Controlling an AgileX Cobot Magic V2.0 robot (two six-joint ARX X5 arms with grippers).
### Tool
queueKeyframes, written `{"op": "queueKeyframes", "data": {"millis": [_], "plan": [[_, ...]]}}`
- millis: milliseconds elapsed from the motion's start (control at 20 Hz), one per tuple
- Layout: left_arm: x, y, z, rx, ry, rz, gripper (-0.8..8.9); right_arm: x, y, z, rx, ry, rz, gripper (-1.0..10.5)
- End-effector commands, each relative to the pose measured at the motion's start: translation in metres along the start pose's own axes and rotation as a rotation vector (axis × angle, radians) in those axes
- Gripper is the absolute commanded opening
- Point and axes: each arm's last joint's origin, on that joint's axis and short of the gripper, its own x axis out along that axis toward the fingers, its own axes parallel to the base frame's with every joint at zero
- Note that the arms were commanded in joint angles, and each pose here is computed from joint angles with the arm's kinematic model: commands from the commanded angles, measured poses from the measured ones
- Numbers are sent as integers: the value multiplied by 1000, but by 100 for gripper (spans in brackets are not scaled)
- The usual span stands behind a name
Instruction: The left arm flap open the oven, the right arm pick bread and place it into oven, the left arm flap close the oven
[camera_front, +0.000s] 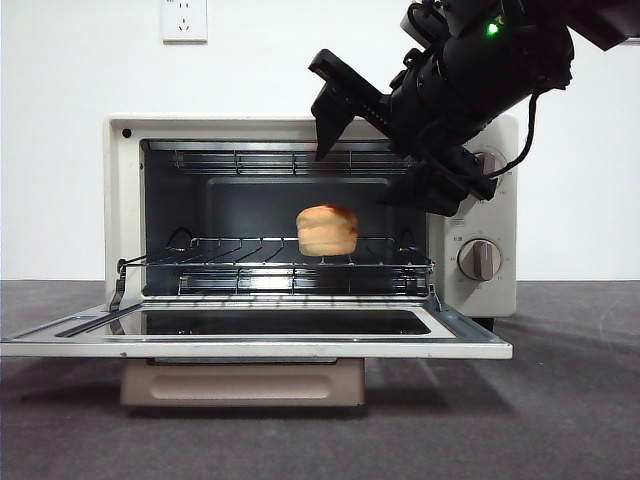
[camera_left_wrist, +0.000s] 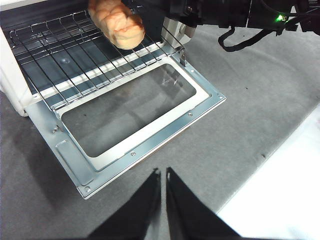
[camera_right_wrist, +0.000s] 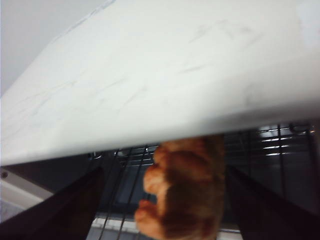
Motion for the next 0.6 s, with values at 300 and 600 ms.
{"op": "queueKeyframes", "data": {"millis": [300, 600], "plan": [[-1, 0, 4, 26, -20, 33, 19, -11, 17, 0, -4, 80, 89, 388], [17, 5, 11, -24, 42, 149, 16, -59, 37, 18, -53, 138, 100, 388]]}}
